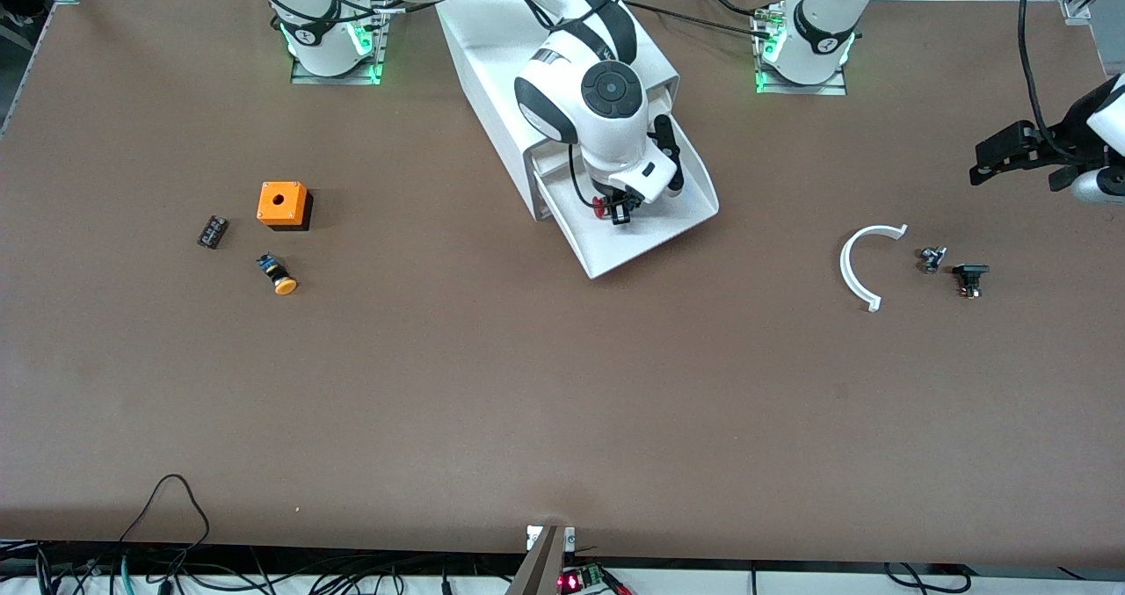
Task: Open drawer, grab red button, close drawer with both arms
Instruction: 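Grasp the red push button in the drawer with the right gripper, then lift the red button out with the right gripper while the left gripper approaches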
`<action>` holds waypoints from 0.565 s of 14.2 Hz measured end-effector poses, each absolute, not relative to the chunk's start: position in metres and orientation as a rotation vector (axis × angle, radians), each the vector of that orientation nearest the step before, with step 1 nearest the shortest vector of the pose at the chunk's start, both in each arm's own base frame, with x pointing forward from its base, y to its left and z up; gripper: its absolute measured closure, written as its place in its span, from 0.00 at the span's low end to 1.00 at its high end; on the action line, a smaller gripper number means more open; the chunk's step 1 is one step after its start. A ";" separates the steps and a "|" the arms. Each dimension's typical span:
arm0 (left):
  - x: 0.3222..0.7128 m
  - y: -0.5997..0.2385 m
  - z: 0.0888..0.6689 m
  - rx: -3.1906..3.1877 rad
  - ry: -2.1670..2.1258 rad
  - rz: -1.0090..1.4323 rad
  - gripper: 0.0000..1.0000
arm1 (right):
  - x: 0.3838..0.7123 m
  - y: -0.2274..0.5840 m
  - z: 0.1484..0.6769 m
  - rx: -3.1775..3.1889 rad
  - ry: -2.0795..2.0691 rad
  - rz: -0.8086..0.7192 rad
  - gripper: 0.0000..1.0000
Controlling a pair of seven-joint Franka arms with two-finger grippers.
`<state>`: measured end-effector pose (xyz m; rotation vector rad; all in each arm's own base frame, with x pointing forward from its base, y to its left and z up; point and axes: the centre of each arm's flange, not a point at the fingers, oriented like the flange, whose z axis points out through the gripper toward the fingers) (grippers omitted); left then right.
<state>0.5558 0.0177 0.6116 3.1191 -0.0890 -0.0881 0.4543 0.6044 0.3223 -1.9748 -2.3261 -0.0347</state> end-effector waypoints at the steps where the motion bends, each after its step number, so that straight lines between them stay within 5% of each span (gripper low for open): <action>1: 0.556 0.018 0.611 3.119 -0.089 -0.089 0.00 | 0.454 0.605 0.322 -1.974 -2.341 -0.037 0.59; 5: 0.556 0.018 0.611 3.119 -0.089 -0.089 0.00 | 0.459 0.605 0.337 -1.981 -2.350 -0.099 0.59; 8: 0.557 0.018 0.612 3.119 -0.089 -0.083 0.00 | 0.482 0.588 0.398 -2.038 -2.304 -0.237 0.59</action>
